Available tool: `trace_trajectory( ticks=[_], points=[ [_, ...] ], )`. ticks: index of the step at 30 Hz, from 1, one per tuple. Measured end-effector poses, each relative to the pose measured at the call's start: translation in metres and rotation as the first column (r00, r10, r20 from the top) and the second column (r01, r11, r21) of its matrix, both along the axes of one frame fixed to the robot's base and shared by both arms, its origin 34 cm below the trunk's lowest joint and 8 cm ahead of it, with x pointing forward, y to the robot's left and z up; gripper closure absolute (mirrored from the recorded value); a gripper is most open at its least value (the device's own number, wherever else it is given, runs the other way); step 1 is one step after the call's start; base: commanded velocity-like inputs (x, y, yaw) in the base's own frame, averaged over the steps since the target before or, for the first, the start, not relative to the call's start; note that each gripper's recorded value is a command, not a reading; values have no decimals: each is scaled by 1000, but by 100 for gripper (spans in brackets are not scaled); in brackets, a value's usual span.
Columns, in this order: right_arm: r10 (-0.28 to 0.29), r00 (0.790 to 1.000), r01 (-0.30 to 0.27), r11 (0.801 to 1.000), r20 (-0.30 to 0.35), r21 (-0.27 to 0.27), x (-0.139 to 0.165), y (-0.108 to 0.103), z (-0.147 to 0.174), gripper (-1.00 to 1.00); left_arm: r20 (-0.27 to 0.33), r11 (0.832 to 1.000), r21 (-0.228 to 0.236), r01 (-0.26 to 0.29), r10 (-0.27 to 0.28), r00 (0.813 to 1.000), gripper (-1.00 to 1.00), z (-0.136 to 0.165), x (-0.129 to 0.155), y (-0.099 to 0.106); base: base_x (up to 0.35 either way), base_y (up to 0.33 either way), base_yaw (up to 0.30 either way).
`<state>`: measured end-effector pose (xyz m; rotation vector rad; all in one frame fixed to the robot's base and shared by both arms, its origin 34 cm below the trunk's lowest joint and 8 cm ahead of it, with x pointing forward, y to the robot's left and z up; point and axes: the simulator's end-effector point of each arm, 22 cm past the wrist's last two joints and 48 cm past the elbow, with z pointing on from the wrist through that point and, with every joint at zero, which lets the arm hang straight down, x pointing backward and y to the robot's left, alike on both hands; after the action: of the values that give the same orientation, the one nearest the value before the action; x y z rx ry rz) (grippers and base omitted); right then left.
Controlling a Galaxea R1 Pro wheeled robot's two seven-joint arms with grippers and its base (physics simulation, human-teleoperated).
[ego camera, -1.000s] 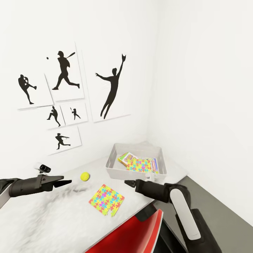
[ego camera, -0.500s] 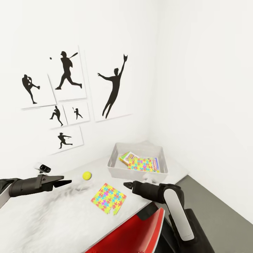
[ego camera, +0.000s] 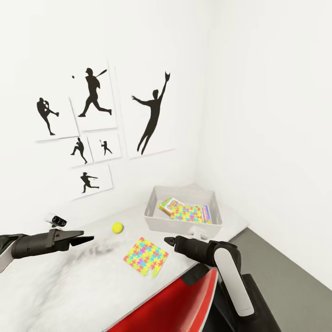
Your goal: Put all the toys in the child's room - the three board games (two on the bed and one on the table), the two jigsaw puzzles on the table, and the tennis ball on the table - inside the toy box on the table in the child's room.
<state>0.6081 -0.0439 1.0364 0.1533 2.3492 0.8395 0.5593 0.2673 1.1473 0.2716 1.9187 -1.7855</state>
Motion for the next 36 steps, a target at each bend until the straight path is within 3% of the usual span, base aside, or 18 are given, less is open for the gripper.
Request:
trace_trajectory(
  ticks=[26,36],
  points=[
    [2,1000,-2,1000,1,1,-1,1,1,-100,2,1000,0,0,0,1000,-100,1,0,0,-58,0,32],
    [2,1000,-2,1000,0,0,-1,1,0,-100,2,1000,0,0,0,1000,-100,1,0,0,0,0,248]
  ],
)
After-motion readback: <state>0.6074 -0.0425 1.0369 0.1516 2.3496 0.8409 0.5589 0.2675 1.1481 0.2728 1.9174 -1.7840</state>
